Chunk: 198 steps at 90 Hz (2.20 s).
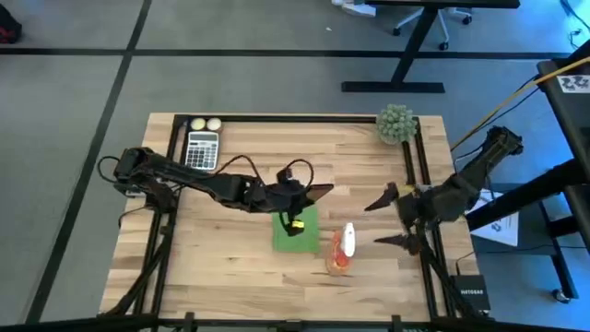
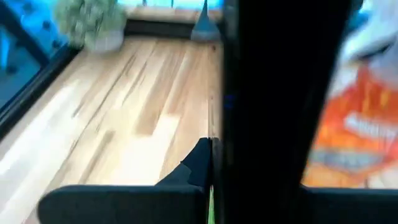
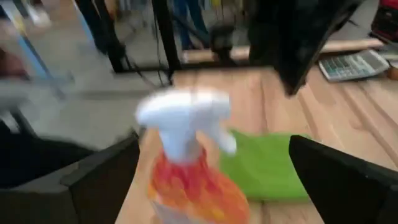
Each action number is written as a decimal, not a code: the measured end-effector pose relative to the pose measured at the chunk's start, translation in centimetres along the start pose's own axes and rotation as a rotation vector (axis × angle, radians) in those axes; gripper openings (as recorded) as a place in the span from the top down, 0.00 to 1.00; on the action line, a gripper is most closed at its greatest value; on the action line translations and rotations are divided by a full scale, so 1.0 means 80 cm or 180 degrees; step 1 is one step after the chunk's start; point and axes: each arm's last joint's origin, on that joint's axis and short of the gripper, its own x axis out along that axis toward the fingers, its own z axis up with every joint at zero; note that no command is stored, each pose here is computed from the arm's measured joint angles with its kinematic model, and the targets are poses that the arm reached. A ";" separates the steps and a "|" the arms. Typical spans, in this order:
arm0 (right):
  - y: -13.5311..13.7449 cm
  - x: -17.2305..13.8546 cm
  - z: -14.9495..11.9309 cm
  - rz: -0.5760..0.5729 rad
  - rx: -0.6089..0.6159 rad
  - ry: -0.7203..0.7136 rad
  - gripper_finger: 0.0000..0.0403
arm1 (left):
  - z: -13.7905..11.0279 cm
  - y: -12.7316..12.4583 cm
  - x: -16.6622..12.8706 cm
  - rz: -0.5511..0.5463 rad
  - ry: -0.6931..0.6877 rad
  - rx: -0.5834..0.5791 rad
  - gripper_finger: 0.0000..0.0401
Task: Apply microfiber cloth
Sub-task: Wipe the front of the black cellphone using the green microfiber cloth
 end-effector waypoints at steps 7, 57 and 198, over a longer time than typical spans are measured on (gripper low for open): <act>0.000 -0.006 0.009 0.0089 0.0246 -0.0210 0.01 | -0.019 -0.002 -0.009 0.0048 0.0130 -0.0100 0.97; 0.005 0.057 0.037 -0.0874 -0.0288 -0.0638 0.01 | -0.153 -0.025 -0.054 0.0276 0.0245 -0.0998 0.97; -0.150 0.321 -0.142 -0.0876 -0.0253 0.2681 0.22 | -0.227 -0.047 -0.031 0.0540 0.0320 -0.1910 0.97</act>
